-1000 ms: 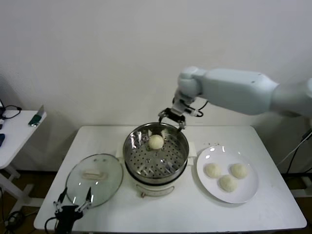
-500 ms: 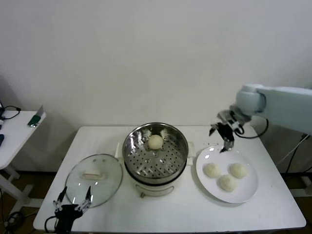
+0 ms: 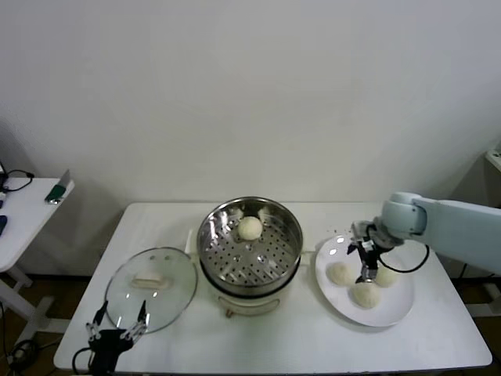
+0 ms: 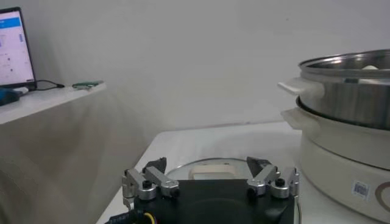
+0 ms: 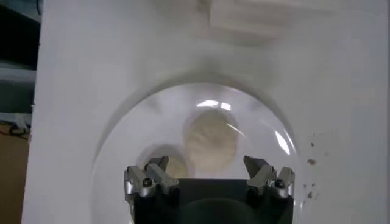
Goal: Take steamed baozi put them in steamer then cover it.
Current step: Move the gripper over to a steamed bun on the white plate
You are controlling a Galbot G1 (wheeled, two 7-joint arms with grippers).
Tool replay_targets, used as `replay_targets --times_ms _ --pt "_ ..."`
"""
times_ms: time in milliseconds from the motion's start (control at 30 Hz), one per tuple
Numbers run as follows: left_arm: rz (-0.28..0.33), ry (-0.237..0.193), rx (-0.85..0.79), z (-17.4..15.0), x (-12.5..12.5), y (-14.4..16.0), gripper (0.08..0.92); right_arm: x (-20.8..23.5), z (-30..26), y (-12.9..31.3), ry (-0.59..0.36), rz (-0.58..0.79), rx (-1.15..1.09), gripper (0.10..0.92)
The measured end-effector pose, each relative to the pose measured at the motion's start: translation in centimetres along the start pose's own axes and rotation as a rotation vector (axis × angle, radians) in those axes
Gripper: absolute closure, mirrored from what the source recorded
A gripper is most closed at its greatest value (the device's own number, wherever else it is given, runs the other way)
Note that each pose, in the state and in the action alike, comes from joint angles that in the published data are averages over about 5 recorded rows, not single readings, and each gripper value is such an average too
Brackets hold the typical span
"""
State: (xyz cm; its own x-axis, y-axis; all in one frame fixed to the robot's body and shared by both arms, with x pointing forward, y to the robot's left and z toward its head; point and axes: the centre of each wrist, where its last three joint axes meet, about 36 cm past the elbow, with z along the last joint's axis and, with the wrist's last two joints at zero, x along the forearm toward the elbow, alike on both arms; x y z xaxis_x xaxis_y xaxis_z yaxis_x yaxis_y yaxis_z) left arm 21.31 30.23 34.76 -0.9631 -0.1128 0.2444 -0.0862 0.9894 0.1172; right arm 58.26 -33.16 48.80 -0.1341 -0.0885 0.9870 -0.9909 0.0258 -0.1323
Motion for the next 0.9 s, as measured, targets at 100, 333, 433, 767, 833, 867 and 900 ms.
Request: replay_targets --times_ms 100,333,433,767,833,867,900 --pt "-0.001 0.0 0.0 0.1 -0.1 0.0 0.177 -1.2 0.0 0.1 -0.001 0.007 -0.017 0.227" --pt "-0.002 0.004 0.0 0.3 -0.3 0.0 0.177 -2.9 -0.2 -0.2 -0.014 0.027 -0.048 0.27" --pt "-0.004 0.005 0.0 0.4 -0.3 0.1 0.177 -3.2 -0.3 -0.6 -0.017 0.037 -0.06 0.285" --pt "-0.006 0.003 0.001 0.5 -0.4 0.0 0.177 -3.6 -0.7 -1.1 -0.024 0.029 -0.086 0.501" --pt "-0.006 0.003 0.001 0.5 -0.4 0.0 0.177 -3.4 -0.7 -1.2 -0.026 0.026 -0.09 0.533" --pt "-0.006 0.002 0.001 0.5 -0.4 0.0 0.177 -3.3 -0.7 -1.3 -0.029 0.026 -0.091 0.538" --pt "-0.006 0.002 0.001 0.5 -0.4 0.0 0.177 -3.0 -0.7 -1.4 -0.032 0.026 -0.092 0.543"
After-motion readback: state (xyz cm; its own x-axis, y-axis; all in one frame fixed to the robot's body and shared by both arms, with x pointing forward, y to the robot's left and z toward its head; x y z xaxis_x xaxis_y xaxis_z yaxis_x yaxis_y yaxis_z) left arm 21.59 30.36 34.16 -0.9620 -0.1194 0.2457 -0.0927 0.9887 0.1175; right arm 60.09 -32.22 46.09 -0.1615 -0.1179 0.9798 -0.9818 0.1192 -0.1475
